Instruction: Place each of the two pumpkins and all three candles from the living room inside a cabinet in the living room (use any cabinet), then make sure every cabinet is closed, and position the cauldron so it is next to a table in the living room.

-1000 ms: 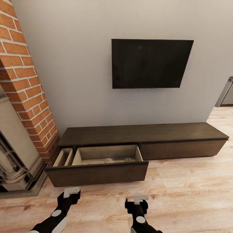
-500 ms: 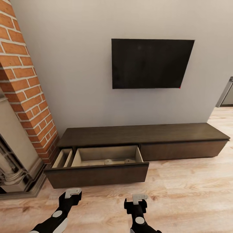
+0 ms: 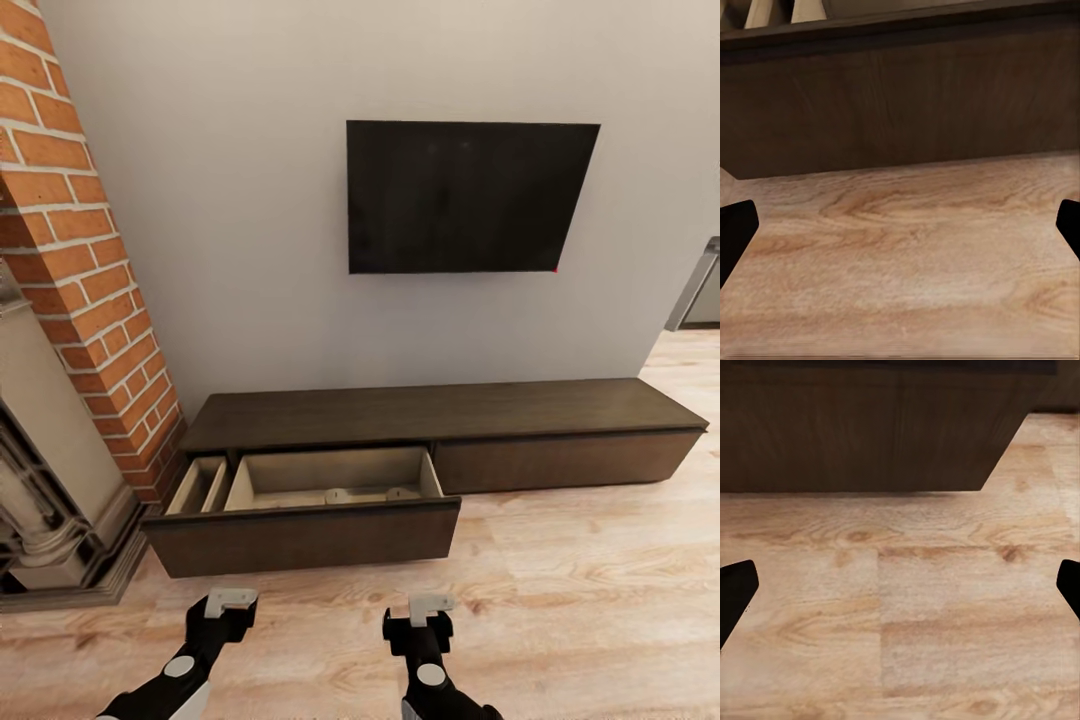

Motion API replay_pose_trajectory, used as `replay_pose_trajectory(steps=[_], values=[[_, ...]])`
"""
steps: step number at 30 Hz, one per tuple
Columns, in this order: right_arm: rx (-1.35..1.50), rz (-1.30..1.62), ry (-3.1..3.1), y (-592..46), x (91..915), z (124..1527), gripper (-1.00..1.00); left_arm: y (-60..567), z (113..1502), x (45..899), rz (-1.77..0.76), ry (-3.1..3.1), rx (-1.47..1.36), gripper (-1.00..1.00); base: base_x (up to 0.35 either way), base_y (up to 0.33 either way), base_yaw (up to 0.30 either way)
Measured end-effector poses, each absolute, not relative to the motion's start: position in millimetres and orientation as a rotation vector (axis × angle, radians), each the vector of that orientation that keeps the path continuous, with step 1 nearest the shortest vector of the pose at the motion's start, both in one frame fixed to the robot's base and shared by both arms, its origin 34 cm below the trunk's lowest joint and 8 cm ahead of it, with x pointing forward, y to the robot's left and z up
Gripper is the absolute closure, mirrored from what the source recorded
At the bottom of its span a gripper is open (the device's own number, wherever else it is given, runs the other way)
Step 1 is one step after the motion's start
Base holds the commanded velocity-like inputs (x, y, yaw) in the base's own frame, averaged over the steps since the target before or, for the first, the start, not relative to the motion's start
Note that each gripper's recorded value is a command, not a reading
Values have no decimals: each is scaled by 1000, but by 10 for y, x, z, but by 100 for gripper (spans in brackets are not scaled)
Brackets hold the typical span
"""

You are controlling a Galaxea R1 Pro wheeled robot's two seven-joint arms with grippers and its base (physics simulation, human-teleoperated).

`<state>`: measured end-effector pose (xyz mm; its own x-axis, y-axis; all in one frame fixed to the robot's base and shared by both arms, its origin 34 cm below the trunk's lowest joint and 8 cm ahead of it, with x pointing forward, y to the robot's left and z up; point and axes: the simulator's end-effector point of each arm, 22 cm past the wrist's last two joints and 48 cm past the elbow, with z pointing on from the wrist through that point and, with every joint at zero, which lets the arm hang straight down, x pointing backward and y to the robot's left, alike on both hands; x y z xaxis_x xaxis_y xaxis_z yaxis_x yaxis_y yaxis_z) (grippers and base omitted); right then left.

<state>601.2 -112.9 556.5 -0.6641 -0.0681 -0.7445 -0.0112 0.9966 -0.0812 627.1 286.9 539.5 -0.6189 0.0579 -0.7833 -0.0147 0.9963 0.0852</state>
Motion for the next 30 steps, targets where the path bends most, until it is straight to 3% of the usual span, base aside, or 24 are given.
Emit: replay_pose_trajectory(steps=[11, 30], values=[[-58, -94, 2234, -1138, 6403, 5826, -100, 2887, 5366, 6238, 109, 2244, 39, -100, -5, 1, 0], [-74, -132, 2263, -1252, 6316, 5694, -100, 2893, 5363, 6232, 112, 2247, 37, -100, 139, 5, 0]])
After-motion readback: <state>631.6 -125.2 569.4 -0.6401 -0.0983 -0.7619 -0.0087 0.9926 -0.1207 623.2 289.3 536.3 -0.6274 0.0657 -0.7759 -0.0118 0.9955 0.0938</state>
